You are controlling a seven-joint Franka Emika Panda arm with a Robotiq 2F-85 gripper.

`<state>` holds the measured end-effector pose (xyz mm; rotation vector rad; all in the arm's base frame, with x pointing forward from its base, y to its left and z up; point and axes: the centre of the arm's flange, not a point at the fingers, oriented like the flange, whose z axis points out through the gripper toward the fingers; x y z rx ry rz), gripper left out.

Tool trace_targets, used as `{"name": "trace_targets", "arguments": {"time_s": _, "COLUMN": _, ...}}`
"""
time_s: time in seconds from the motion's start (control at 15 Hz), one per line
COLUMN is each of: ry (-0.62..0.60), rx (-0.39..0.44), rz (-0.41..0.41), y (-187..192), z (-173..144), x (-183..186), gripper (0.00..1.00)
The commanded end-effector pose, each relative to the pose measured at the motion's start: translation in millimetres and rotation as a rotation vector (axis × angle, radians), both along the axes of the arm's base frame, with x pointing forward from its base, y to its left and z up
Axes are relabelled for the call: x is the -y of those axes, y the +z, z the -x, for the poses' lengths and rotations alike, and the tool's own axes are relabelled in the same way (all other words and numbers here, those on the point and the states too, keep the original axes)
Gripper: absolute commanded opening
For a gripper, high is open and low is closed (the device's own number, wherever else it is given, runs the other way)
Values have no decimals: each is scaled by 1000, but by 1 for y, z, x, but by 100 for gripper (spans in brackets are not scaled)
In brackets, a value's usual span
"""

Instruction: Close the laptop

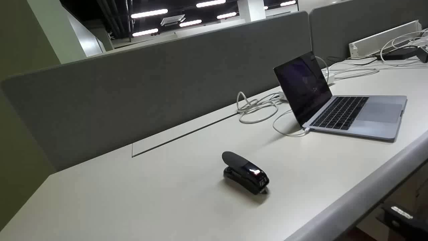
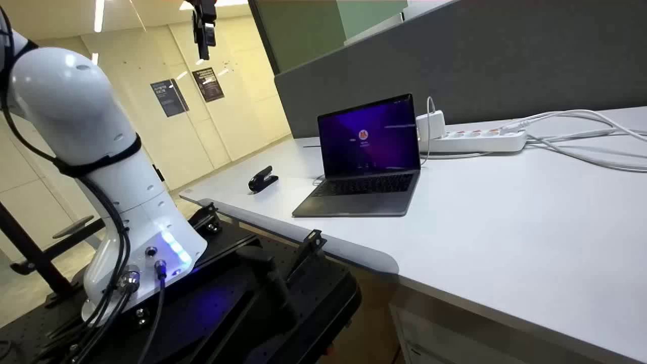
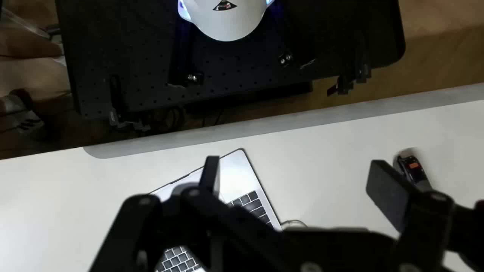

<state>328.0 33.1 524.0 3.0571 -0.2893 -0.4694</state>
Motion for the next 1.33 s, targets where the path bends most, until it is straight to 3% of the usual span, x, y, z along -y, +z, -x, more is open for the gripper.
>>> {"name": "trace_targets", "arguments": {"time_s": 0.0, "ry": 0, "rx": 1, "rz": 0, "y": 0, "z": 0, "x": 0, "gripper": 100}}
{"name": "trace_targets", "arguments": {"time_s": 0.8, "ry": -5, "rx": 9, "rz": -1, "y": 0, "z": -2, "x": 3, "gripper": 100}}
{"name": "trace_targets", "arguments": {"time_s": 1.07, "ry": -34, "rx": 88, "rz": 95, "y": -8, "z": -23, "x": 38, "gripper": 100}}
{"name": "trace_targets", "arguments": {"time_s": 1.27, "ry": 10, "rx": 108, "rz": 149, "y": -16, "z": -44, "x": 71, "gripper": 100}}
